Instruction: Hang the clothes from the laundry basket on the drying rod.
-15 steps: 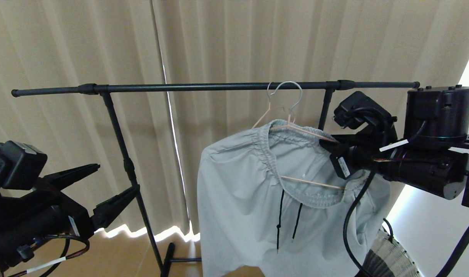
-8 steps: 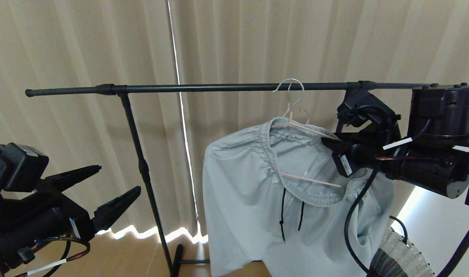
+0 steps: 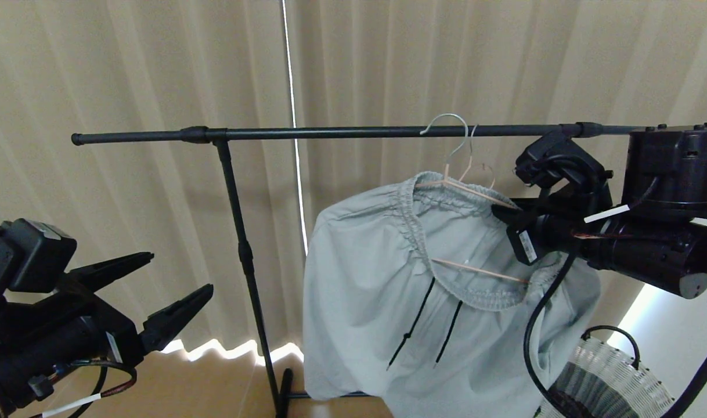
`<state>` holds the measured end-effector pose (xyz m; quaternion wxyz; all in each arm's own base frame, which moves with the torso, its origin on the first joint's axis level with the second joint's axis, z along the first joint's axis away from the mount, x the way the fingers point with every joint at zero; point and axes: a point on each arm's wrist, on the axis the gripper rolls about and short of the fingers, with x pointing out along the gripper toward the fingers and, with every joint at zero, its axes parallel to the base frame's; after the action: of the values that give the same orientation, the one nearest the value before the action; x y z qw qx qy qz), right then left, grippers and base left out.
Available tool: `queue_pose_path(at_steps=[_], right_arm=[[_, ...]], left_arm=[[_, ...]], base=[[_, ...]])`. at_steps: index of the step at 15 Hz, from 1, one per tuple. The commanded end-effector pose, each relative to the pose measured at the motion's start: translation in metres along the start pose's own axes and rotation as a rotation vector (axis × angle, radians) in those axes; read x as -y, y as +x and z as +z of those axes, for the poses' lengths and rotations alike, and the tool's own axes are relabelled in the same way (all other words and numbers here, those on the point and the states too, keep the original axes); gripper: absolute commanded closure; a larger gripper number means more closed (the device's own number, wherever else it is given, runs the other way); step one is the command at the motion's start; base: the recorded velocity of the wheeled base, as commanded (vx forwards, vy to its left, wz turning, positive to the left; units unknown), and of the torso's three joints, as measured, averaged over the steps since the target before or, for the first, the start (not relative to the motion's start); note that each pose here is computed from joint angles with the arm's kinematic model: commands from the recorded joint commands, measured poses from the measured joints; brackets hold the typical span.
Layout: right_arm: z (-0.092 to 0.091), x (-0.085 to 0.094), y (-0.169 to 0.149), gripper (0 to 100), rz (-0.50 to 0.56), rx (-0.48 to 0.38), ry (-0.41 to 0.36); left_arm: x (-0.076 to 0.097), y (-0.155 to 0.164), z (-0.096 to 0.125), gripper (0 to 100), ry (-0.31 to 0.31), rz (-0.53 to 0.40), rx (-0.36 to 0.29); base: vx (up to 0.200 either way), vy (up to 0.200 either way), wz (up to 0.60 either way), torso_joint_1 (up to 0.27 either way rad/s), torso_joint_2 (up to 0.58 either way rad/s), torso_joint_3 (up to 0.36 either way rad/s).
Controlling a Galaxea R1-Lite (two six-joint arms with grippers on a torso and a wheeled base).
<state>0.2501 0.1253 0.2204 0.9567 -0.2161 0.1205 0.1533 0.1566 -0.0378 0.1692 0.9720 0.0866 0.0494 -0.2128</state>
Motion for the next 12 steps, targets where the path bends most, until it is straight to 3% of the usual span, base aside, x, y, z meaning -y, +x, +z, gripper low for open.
queue_pose_path(at_steps=[1, 4, 12], right_arm=[[0.0011, 0.0002, -0.0014, 100, 0.001, 0.006, 0.0], [0.0007, 0.0, -0.0013, 100, 0.001, 0.004, 0.0], [0.0006, 0.0009, -0.0052, 100, -0.001, 0.01, 0.004]], left_arm=[[-0.0002, -0.0002, 0.0009, 0, 0.001, 0.001, 0.004], [-0.0006, -0.0007, 0.0007, 0, 0.0, 0.004, 0.004], [0.0004, -0.0009, -0.0005, 0, 0.001, -0.001, 0.0]], base=[[0.0, 0.0, 0.0, 0.0, 0.0, 0.0], [0.0, 0.0, 0.0, 0.0, 0.0, 0.0], [0.2, 0.0, 0.0, 0.001, 0.0, 0.006]])
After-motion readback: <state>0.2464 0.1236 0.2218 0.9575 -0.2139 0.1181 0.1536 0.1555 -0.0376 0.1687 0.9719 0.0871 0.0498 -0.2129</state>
